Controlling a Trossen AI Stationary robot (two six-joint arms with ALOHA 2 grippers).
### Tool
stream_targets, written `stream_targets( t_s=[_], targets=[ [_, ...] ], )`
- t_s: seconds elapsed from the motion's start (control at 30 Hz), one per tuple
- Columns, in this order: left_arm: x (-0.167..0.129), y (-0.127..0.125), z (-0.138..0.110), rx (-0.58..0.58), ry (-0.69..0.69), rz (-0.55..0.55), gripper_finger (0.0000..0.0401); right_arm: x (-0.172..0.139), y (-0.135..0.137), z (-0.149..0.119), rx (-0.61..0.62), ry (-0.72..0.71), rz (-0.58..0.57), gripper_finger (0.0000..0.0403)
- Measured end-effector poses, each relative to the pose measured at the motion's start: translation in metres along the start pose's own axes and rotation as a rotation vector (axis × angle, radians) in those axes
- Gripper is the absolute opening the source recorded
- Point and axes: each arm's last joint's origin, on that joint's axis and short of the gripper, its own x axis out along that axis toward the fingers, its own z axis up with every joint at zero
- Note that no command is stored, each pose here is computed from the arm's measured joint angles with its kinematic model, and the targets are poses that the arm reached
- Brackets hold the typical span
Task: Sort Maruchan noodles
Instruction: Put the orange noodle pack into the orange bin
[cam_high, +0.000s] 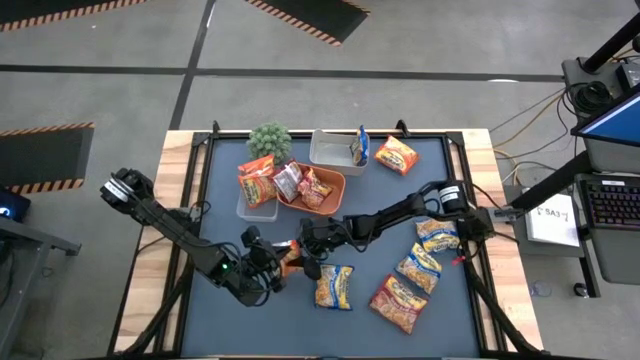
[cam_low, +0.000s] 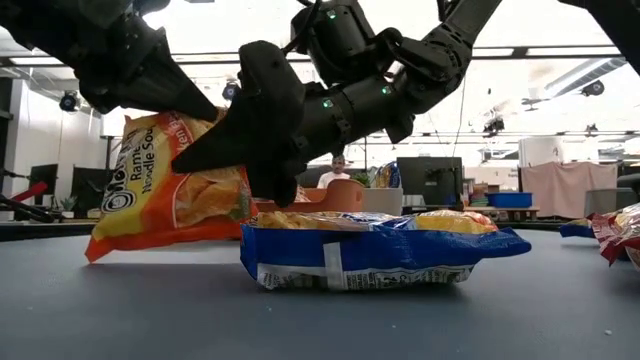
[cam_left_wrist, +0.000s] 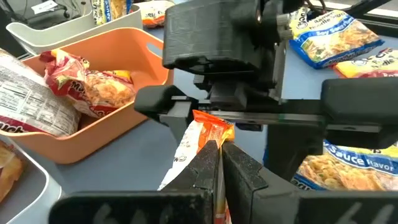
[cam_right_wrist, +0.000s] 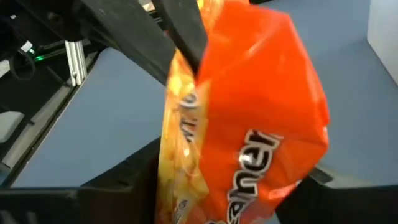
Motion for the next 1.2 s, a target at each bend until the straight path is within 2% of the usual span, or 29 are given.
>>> stream_targets(
  t_s=[0.2, 0.27, 0.43, 0.6, 0.83, 1.03, 1.2],
  targets=[
    [-0.001, 0.000, 0.000, 0.030, 0.009, -0.013, 0.0001, -0.001, 0.000, 0.001, -0.027, 0.001, -0.001, 0.0125],
    [-0.002, 0.000, 0.002, 0.046, 0.008, -0.020, 0.0009, -0.002, 0.001, 0.002, -0.039, 0.002, -0.001, 0.0111],
    [-0.009, 0.003, 0.011, 0.078, -0.003, -0.044, 0.0054, -0.002, 0.001, 0.001, -0.048, 0.008, -0.001, 0.0111],
    [-0.022, 0.014, 0.029, 0.153, -0.030, -0.065, 0.0101, -0.005, 0.001, 0.005, -0.046, 0.018, -0.006, 0.0134],
    [-0.045, 0.041, 0.052, 0.263, -0.050, -0.064, 0.0131, -0.025, 0.002, 0.031, -0.096, -0.003, -0.039, 0.0120],
    [-0.061, 0.058, 0.071, 0.231, -0.122, -0.059, 0.0146, -0.046, 0.003, 0.055, -0.208, -0.019, -0.120, 0.0119],
    [-0.069, 0.066, 0.080, 0.177, -0.139, -0.106, 0.0183, -0.067, 0.011, 0.065, -0.308, -0.020, -0.175, 0.0121]
  ],
)
